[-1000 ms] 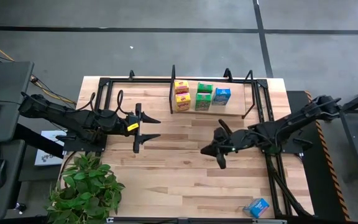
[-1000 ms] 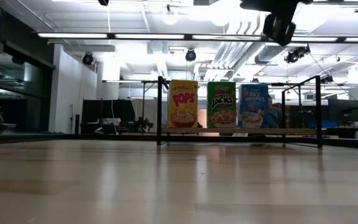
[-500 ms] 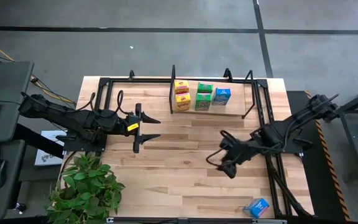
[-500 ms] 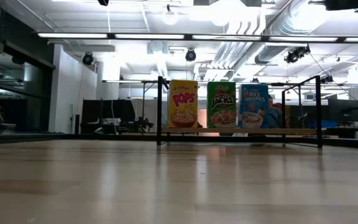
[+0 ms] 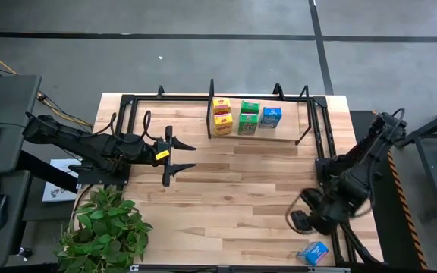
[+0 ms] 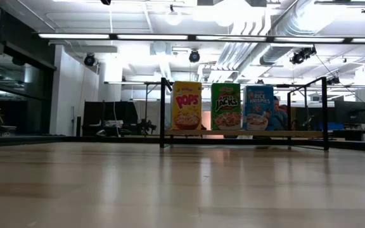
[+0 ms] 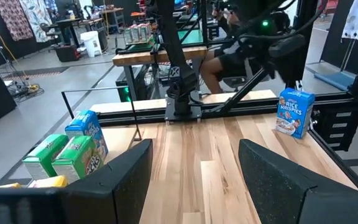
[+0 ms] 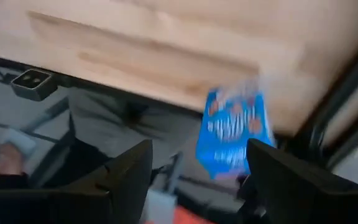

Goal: Stack cereal on shelf
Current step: Put the blue cereal box on the shelf

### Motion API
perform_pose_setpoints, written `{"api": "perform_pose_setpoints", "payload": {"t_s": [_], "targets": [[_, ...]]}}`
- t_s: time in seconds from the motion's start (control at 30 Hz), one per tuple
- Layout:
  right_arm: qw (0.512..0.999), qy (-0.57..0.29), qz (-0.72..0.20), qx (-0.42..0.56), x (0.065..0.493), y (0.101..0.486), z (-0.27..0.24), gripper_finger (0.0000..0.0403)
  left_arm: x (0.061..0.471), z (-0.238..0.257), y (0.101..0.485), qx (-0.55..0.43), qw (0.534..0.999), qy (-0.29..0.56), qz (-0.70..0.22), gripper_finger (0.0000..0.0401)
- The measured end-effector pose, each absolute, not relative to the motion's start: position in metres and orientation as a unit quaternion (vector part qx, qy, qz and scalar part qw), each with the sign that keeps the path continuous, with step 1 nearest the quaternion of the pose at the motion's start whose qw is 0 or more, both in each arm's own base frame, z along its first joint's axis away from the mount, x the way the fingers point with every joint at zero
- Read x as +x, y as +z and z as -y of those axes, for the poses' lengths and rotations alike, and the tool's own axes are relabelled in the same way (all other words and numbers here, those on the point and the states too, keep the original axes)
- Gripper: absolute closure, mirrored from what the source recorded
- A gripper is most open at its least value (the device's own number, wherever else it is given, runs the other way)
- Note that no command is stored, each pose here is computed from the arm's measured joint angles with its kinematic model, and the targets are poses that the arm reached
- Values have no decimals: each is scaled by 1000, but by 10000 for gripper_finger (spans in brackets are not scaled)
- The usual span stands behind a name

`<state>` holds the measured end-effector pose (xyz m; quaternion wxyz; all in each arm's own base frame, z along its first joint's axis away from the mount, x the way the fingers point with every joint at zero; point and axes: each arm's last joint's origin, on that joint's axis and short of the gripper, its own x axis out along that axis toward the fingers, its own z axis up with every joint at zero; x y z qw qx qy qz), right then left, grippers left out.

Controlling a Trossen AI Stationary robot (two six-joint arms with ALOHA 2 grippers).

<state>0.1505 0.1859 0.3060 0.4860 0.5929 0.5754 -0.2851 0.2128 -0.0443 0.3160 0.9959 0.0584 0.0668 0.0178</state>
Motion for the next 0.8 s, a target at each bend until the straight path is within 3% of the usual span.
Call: {"api": "perform_pose_setpoints", "payload": {"t_s": [0.17,0.33,0.43,0.8], "targets": [[420,-296,-614,599,142,295,-219,151,213,44,316,59,996,18,-67,172],[421,-263,-624,604,156,276,-247,151,212,44,314,62,995,17,-79,172],[397,-238,-647,607,164,270,-259,151,212,44,312,64,994,17,-87,172],[375,-247,-674,587,158,263,-268,151,212,44,313,63,994,17,-84,172]]}}
